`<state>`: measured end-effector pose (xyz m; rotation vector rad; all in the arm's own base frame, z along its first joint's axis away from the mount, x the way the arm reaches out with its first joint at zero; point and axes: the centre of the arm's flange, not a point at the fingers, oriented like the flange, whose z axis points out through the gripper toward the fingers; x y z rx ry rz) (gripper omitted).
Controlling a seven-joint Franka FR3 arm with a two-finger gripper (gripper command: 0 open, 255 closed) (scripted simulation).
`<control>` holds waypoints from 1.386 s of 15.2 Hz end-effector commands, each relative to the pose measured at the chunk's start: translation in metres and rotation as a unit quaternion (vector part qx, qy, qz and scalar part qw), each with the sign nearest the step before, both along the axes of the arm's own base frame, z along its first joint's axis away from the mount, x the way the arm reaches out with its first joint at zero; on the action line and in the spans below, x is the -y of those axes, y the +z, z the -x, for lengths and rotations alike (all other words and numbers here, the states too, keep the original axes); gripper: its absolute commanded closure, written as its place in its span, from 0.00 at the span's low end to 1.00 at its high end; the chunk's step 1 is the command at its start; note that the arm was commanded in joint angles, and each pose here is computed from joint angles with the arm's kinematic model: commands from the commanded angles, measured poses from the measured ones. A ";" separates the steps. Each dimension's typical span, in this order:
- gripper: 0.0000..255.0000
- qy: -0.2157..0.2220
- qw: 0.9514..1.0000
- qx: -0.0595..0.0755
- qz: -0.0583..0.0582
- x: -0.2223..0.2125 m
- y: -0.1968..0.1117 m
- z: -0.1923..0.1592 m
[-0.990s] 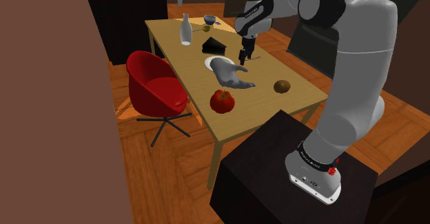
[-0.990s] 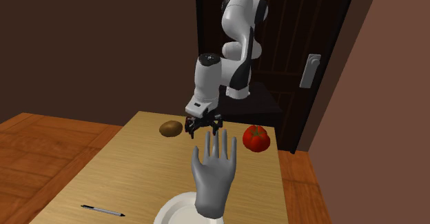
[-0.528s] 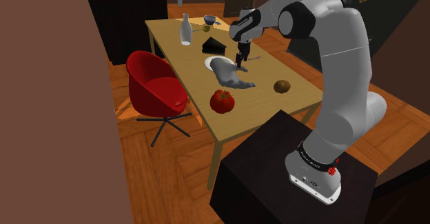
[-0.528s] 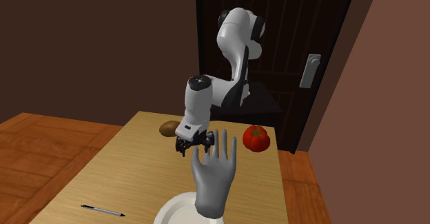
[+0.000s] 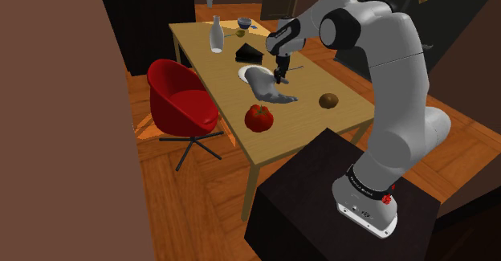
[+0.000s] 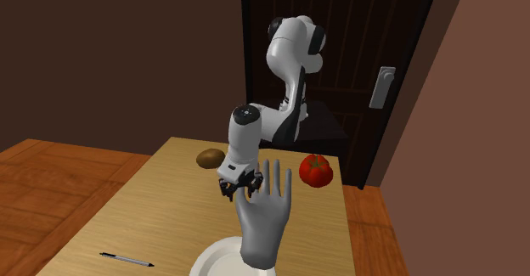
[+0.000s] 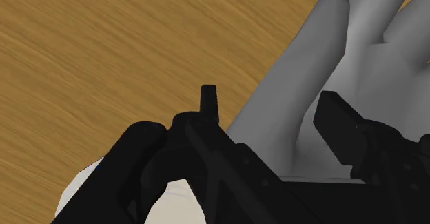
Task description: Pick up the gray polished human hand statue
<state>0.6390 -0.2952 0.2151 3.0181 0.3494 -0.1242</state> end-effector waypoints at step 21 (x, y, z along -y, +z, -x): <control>1.00 0.000 1.000 0.000 0.000 0.000 0.062 0.000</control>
